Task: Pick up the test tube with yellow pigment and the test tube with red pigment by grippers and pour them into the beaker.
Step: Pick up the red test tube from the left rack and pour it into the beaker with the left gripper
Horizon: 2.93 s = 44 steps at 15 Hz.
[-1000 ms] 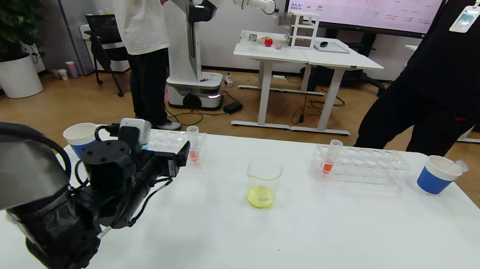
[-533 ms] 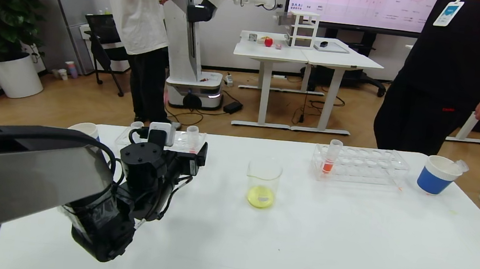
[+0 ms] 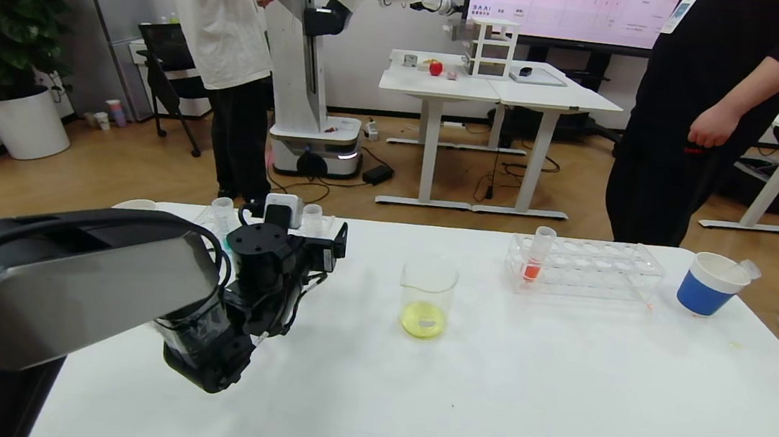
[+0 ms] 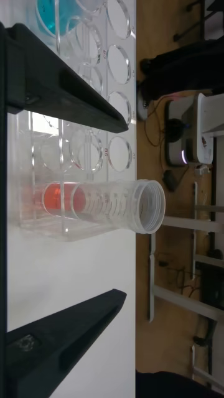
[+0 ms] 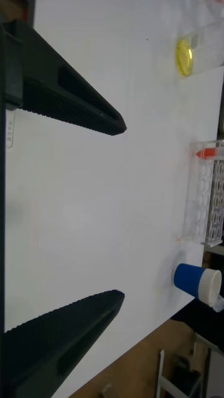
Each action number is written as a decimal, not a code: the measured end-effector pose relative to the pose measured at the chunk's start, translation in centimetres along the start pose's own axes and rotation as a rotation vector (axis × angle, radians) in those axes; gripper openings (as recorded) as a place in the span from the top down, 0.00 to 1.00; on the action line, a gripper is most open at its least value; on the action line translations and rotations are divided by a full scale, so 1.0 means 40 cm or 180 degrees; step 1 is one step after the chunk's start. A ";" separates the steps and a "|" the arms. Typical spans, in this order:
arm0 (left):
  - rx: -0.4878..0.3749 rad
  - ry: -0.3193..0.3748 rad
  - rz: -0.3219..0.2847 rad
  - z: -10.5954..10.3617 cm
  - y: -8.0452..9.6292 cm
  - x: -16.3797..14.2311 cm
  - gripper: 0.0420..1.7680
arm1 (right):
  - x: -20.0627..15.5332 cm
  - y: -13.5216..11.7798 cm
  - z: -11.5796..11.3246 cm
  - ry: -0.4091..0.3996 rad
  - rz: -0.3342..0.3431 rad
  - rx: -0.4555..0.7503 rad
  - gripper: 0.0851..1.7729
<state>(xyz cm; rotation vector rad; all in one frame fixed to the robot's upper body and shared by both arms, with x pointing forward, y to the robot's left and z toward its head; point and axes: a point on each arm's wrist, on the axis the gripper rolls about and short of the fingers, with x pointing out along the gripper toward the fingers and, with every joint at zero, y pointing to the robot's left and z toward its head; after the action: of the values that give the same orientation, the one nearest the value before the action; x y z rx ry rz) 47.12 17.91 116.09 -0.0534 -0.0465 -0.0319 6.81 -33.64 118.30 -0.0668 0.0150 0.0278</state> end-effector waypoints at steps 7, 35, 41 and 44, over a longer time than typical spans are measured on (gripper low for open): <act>0.0008 -0.0011 0.0056 -0.015 0.014 0.022 0.05 | 0.000 0.000 0.000 0.0001 0.0000 0.0000 0.02; 0.0493 -0.0621 -0.1415 0.248 -0.069 -0.026 0.73 | 0.000 0.000 0.000 0.0003 -0.0003 0.0000 0.02; 0.1322 -0.0974 -0.2103 0.216 -0.114 -0.079 0.73 | 0.000 0.000 0.000 0.0001 -0.0001 0.0000 0.02; 0.1596 -0.1276 -0.2275 0.206 -0.128 -0.086 0.73 | 0.000 0.000 0.000 0.0001 0.0000 0.0000 0.02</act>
<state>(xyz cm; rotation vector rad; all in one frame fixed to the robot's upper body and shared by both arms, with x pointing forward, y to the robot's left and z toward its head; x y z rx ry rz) 43.15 13.33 124.41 0.4627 -0.4712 -0.7221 6.82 -33.64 118.28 -0.0668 0.0155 0.0278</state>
